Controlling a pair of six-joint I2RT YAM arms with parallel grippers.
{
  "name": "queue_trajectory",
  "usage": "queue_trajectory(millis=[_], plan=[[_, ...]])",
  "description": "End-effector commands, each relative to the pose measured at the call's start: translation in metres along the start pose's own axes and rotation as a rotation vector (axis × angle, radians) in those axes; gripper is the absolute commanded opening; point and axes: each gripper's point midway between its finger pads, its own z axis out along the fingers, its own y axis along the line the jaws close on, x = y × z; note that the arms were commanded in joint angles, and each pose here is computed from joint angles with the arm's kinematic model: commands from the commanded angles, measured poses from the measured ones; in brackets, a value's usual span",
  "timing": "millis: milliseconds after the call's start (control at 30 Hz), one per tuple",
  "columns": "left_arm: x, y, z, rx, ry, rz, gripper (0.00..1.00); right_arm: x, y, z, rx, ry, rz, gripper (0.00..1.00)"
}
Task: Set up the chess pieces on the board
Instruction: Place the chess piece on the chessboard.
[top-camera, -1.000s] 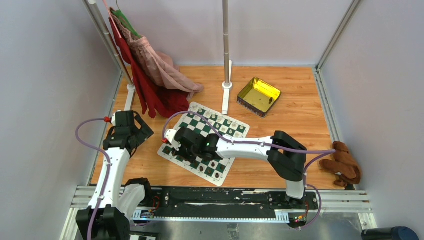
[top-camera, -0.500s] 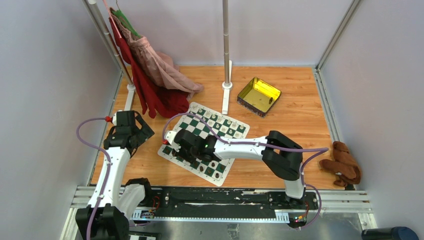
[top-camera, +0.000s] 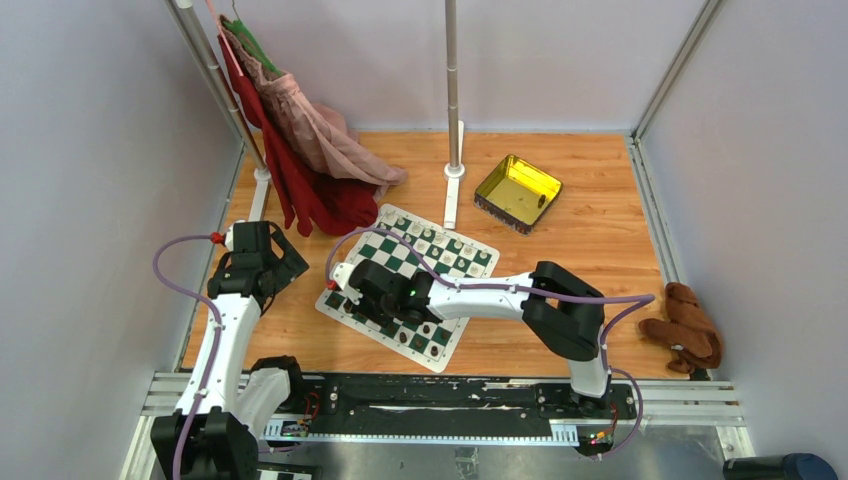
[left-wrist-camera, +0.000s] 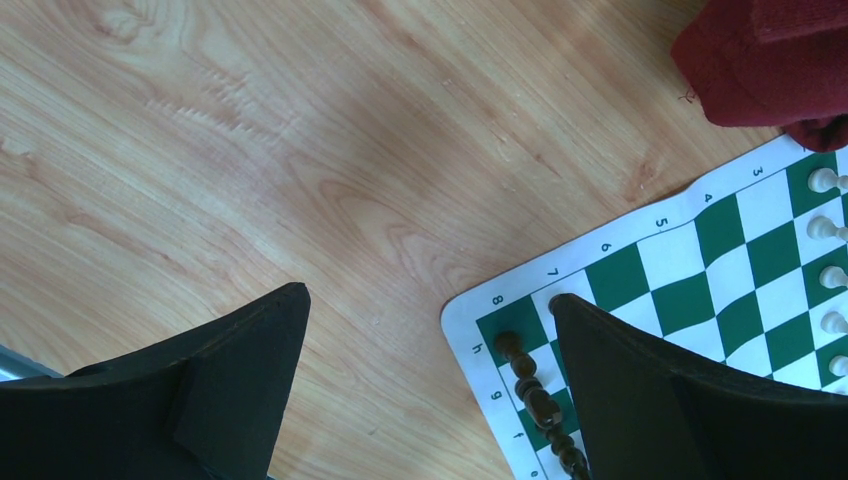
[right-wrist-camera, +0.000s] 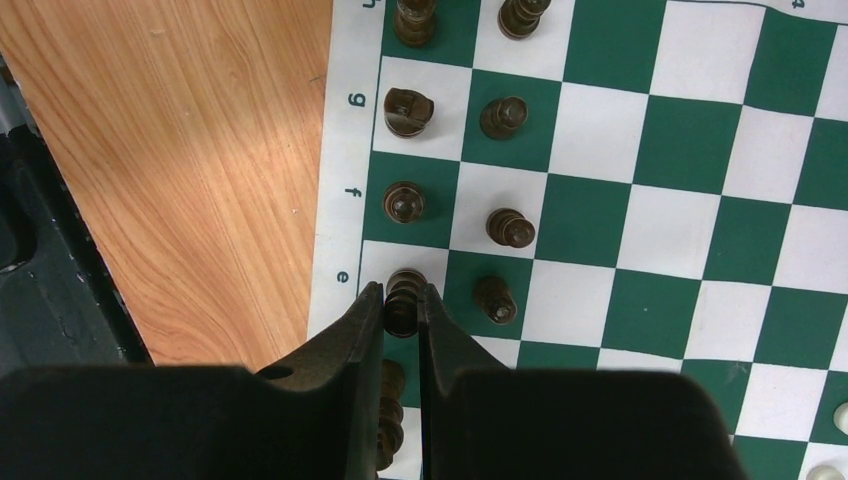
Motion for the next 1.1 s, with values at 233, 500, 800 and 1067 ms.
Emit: queue_trajectory(millis=[233,500,800,1067], plan=[[-0.0049,-0.0027,-0.0013,0.004,-0.018,0.018,1.0,0.0084,0.0132,0.0035,-0.04,0.014,-0.014,0.0],[-0.0046,-0.0021,-0.0008,0.002,-0.017,0.016,1.0,0.0122,0.0163,0.0054,-0.057,0.027,-0.015,0.04],[-0.0043,-0.0016,-0.0004,0.001,-0.02,0.012,1.0,0.0129,0.015,0.0054,-0.05,0.034,-0.017,0.25],[-0.0045,-0.0016,-0.0007,0.002,-0.023,0.01,1.0,0.0069,0.013,0.003,-0.042,0.023,-0.027,0.33]])
